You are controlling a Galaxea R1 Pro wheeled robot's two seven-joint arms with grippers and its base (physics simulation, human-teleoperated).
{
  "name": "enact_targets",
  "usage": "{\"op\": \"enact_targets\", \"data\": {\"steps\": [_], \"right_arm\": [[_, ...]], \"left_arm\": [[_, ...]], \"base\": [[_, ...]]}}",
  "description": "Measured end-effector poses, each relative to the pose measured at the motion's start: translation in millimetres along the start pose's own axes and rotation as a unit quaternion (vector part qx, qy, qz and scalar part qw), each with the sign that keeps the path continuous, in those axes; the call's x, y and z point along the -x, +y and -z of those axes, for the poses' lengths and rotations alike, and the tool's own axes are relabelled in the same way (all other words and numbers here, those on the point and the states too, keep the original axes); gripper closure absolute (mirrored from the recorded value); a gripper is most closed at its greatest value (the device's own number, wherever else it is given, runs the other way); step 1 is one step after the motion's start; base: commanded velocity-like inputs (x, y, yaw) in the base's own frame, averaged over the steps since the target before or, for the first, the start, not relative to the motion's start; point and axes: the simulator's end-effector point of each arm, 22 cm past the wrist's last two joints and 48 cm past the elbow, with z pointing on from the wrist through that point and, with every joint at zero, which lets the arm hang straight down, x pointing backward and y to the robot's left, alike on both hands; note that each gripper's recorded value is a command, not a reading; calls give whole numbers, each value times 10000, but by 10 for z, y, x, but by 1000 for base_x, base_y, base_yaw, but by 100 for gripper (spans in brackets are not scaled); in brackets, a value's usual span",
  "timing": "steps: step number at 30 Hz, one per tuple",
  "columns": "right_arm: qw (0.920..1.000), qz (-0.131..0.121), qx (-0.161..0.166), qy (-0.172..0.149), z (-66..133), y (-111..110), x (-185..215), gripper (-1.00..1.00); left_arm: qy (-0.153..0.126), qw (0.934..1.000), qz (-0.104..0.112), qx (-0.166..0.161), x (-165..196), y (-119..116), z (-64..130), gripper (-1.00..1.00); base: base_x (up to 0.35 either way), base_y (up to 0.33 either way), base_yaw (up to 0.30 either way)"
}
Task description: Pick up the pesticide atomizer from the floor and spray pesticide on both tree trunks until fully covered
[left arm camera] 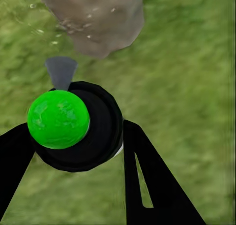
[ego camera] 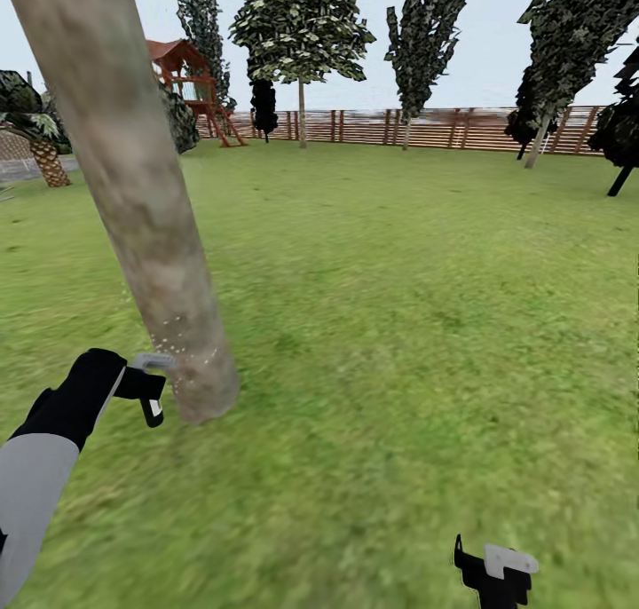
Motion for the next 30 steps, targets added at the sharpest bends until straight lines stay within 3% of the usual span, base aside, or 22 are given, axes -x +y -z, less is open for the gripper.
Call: {"op": "enact_targets", "data": {"steps": [8,24,30], "right_arm": [[10000,0,0,1,1,-1,-1,-100],[10000,-3,3,0,2,4,-1,-100],[10000,-1,2,2,2,3,-2,-100]], "left_arm": [[3,10000,4,6,-2,9,2,100],[8,10000,7,23,1,20,8,100],[20,10000,14,27,-9,22,5,100]], "base": [[78,-274,35],[79,-274,269],[148,-258,53]]}}
